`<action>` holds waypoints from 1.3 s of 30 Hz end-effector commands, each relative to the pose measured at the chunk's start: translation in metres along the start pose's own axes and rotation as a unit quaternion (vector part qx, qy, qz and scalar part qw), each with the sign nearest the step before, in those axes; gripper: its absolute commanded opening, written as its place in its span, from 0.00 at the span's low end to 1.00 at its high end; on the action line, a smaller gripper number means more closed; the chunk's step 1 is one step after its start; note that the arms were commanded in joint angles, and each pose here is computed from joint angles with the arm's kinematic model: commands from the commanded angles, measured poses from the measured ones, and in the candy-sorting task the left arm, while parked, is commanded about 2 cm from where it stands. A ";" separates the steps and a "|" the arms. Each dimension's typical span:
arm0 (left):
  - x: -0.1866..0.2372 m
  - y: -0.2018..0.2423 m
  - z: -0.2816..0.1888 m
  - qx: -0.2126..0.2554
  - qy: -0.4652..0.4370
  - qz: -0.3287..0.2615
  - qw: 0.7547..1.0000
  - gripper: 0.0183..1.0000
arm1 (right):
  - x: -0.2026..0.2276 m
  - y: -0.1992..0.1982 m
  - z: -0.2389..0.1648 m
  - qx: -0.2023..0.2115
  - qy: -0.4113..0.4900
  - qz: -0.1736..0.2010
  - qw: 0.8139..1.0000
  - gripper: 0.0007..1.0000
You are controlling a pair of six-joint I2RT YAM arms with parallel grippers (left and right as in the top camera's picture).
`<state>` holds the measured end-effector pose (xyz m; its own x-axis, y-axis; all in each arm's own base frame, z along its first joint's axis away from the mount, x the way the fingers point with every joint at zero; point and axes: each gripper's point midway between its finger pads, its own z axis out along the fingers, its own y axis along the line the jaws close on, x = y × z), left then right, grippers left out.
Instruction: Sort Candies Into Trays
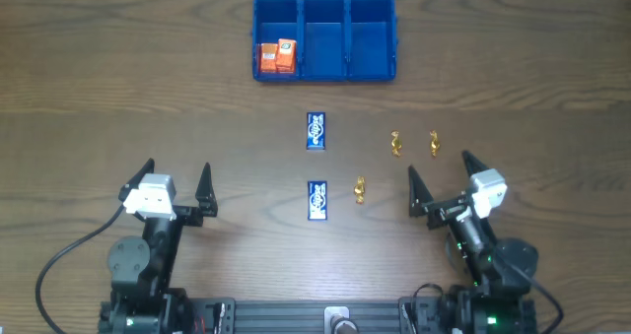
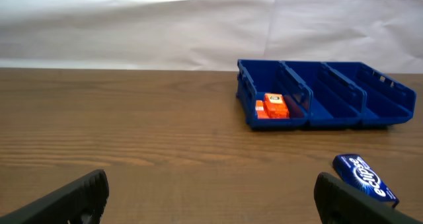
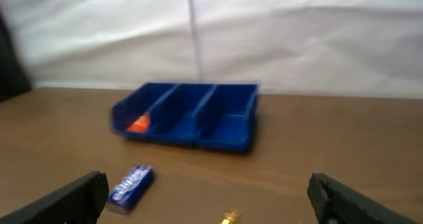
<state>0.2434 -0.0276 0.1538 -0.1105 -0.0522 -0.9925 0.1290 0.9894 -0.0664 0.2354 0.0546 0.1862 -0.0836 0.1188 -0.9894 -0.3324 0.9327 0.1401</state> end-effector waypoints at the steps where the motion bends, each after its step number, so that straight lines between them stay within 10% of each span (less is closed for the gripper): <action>1: 0.016 -0.001 0.001 0.006 0.023 0.001 1.000 1.00 | -0.063 0.040 -0.009 -0.081 0.045 0.041 0.995 1.00; 14: 0.016 -0.001 0.001 0.006 0.023 0.001 1.000 1.00 | -0.116 0.055 0.011 -0.077 0.331 0.145 0.929 1.00; 27: 0.016 -0.001 0.001 0.006 0.023 0.001 1.000 1.00 | 0.040 0.146 0.045 -0.014 0.621 0.082 0.779 1.00; 39: 0.016 -0.001 0.001 0.006 0.024 0.001 1.000 1.00 | 0.146 0.179 0.060 0.090 0.676 0.068 0.728 1.00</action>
<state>0.2431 -0.0276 0.1545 -0.1094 -0.0527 -0.9926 0.1290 0.9894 -0.0667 0.2130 0.2557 0.0842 -0.9863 -0.1648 -0.0110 -0.1647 0.9769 0.1358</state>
